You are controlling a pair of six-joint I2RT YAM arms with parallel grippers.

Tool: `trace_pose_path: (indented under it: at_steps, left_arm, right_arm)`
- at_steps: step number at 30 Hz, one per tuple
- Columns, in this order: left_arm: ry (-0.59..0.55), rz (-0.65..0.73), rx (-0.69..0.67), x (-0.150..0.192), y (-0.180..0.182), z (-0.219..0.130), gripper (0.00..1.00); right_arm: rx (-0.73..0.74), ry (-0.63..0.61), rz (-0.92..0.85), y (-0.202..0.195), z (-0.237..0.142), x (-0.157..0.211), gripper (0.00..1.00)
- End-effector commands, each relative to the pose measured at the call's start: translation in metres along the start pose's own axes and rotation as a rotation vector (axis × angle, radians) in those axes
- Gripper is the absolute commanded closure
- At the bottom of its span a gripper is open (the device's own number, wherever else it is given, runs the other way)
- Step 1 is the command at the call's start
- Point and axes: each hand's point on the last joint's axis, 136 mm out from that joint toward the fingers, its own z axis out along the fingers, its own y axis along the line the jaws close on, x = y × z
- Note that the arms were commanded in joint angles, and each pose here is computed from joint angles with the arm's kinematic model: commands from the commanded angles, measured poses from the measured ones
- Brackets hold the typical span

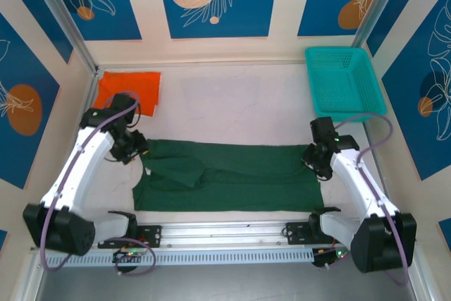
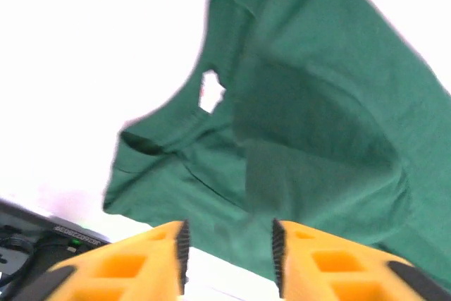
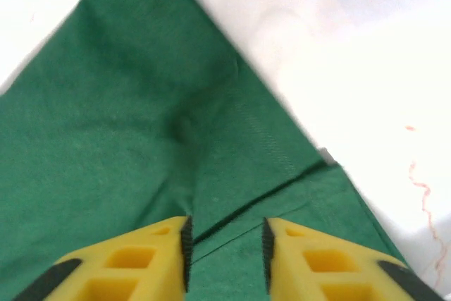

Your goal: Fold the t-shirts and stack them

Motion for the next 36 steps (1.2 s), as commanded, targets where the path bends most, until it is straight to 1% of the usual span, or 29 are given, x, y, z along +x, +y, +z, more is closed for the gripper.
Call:
trace_pose_path:
  at_steps: [1,2,4,6,8,9,10,11,13,14,17,18,19,21,24,26,27,29,31,32,36]
  left_arm:
    - [-0.211,-0.113,-0.066,-0.021,0.033,-0.034,0.60]
    - [-0.240,-0.109,-0.054,-0.027,0.030,-0.037,0.59]
    - [-0.245,-0.067,-0.037,-0.035,0.019,-0.034,0.55]
    - [-0.204,0.002,-0.008,-0.041,-0.001,-0.022,0.53]
    - [-0.143,0.062,0.004,-0.043,-0.019,-0.005,0.53]
    - [-0.113,0.094,0.013,-0.046,-0.031,0.006,0.54]
    - [-0.083,0.123,0.035,-0.047,-0.043,0.016,0.57]
    - [-0.046,0.153,0.046,-0.049,-0.056,0.027,0.61]
    - [0.008,0.234,0.048,-0.050,-0.082,0.046,0.63]
    - [0.037,0.282,0.030,-0.051,-0.094,0.056,0.64]
    - [0.072,0.376,-0.054,-0.060,-0.113,0.085,0.62]
    - [0.082,0.380,-0.083,-0.064,-0.114,0.098,0.58]
    - [0.096,0.384,-0.093,-0.068,-0.114,0.108,0.55]
    - [0.131,0.370,-0.125,-0.076,-0.107,0.131,0.52]
    - [0.194,0.341,-0.041,-0.075,-0.114,0.155,0.51]
    - [0.215,0.337,0.001,-0.073,-0.123,0.167,0.53]
    - [0.217,0.336,-0.009,-0.074,-0.122,0.173,0.54]
    - [0.208,0.320,-0.079,-0.079,-0.111,0.185,0.57]
    - [0.216,0.272,-0.149,-0.081,-0.095,0.196,0.67]
    - [0.224,0.237,-0.173,-0.080,-0.087,0.202,0.69]
    - [0.239,0.154,-0.239,-0.076,-0.060,0.217,0.68]
  right_arm:
    - [0.074,0.003,0.246,-0.032,-0.010,0.001,0.57]
    - [0.076,0.013,0.302,-0.037,-0.009,0.001,0.52]
    - [0.032,0.028,0.363,-0.035,-0.006,-0.001,0.51]
    - [-0.057,0.032,0.356,-0.018,-0.002,-0.011,0.55]
    - [-0.128,0.040,0.336,0.002,-0.001,-0.020,0.58]
    - [-0.188,0.045,0.301,0.018,0.001,-0.025,0.61]
    - [-0.225,0.044,0.264,0.030,0.003,-0.029,0.63]
    - [-0.237,0.050,0.226,0.040,0.008,-0.031,0.63]
    - [-0.238,0.093,0.158,0.058,0.019,-0.030,0.63]
    - [-0.228,0.135,0.117,0.066,0.027,-0.028,0.63]
    - [-0.145,0.219,0.012,0.080,0.048,-0.025,0.65]
    - [-0.125,0.237,-0.010,0.084,0.055,-0.027,0.66]
    - [-0.110,0.248,-0.018,0.087,0.060,-0.028,0.67]
    - [-0.046,0.268,-0.010,0.083,0.072,-0.031,0.68]
    - [-0.028,0.266,0.002,0.082,0.083,-0.034,0.68]
    - [0.006,0.263,0.014,0.079,0.090,-0.036,0.67]
    - [0.024,0.264,0.023,0.077,0.093,-0.037,0.67]
    - [0.090,0.259,0.059,0.068,0.097,-0.039,0.66]
    - [0.118,0.261,0.106,0.062,0.100,-0.040,0.63]
    - [0.124,0.261,0.140,0.059,0.102,-0.041,0.61]
    - [0.118,0.256,0.268,0.051,0.105,-0.046,0.57]
